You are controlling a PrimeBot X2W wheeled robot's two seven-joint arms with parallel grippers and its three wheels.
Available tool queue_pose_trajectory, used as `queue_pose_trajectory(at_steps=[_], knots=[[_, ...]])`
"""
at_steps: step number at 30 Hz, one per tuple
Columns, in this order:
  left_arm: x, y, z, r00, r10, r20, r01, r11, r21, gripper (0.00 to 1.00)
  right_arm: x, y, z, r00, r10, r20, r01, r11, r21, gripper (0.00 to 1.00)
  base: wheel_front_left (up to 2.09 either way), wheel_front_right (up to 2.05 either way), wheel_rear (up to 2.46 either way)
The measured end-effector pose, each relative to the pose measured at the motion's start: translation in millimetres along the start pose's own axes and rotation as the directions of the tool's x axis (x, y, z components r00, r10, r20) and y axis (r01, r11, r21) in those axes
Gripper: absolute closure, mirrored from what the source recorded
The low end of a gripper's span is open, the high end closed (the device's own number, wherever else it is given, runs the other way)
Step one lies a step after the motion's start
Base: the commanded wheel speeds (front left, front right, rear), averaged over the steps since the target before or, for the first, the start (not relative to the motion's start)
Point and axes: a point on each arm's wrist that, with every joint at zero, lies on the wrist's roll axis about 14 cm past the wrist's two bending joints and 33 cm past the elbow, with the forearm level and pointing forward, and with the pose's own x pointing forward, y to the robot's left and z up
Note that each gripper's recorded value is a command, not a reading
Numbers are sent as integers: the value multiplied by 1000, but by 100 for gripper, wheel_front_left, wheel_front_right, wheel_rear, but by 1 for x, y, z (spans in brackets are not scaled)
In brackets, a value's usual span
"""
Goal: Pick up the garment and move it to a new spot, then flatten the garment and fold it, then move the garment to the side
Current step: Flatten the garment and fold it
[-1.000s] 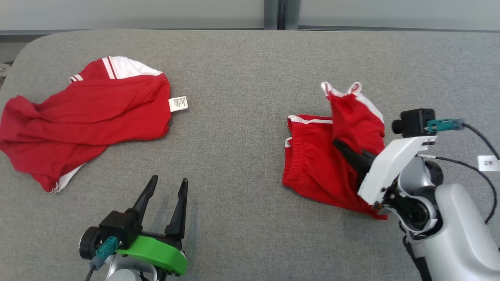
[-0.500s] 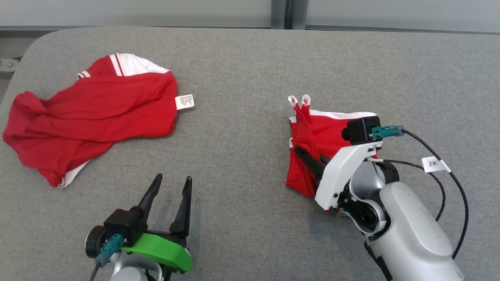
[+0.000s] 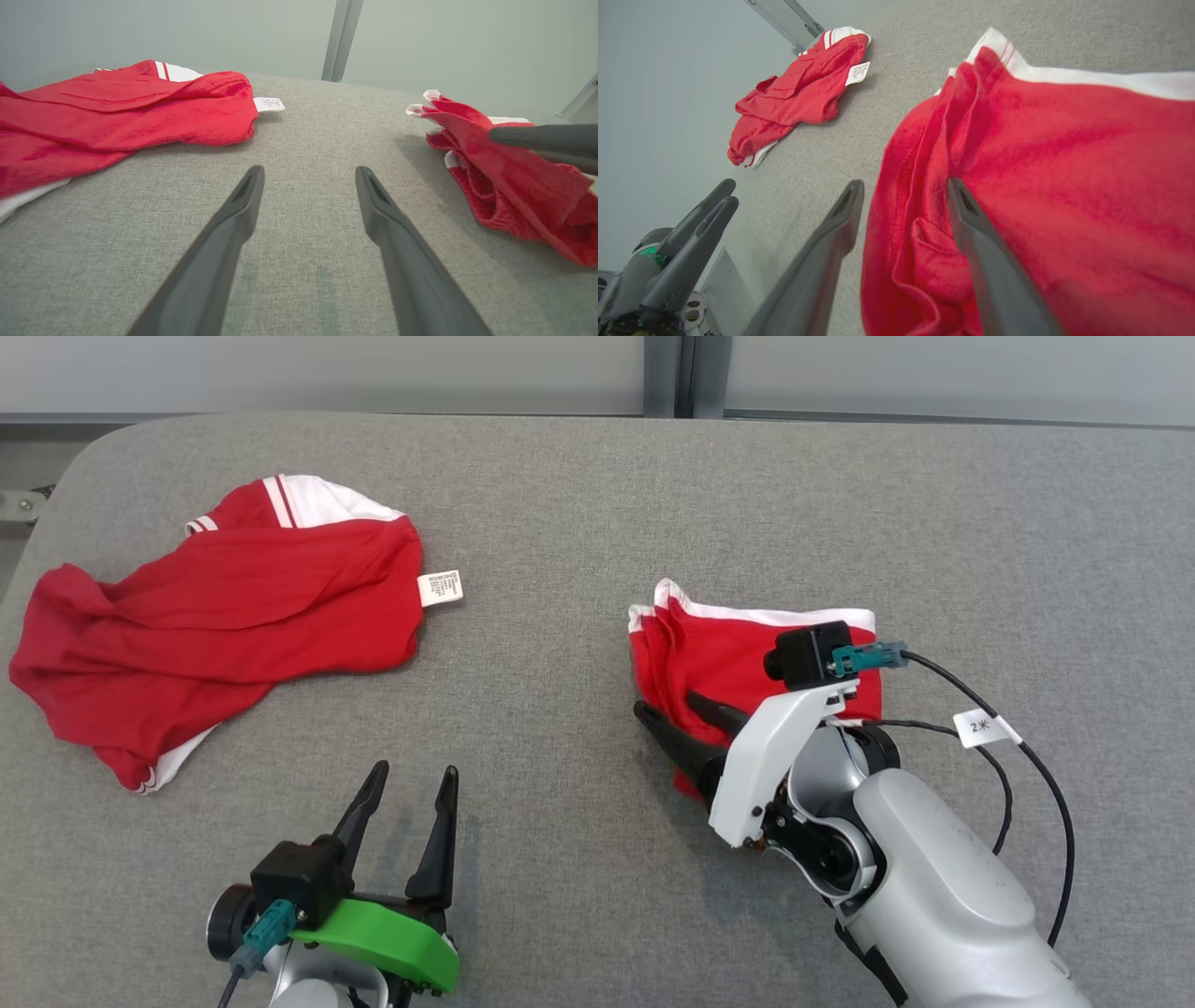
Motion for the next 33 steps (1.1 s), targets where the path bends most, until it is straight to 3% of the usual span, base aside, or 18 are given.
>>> queue_pose_trajectory(at_steps=[14,21,25,29,33], knots=[[-11,4,5,1000,22,21,-22,1000,-6,0,-9,29,29,990,69,121,-66,997,-27,0,0,0,0],[-15,3,12,999,20,45,-19,1000,-4,0,-39,13,63,962,-10,274,64,980,-189,0,0,0,0],[-17,2,17,998,22,61,-22,1000,-3,0,-78,-20,82,914,-113,391,229,937,-264,0,0,0,0],[-19,1,18,998,18,67,-18,1000,-1,0,-114,-47,84,869,-204,450,348,899,-265,0,0,0,0],[-22,-2,20,997,8,75,-8,1000,5,0,-150,-68,87,820,-263,509,463,828,-318,0,0,0,0]])
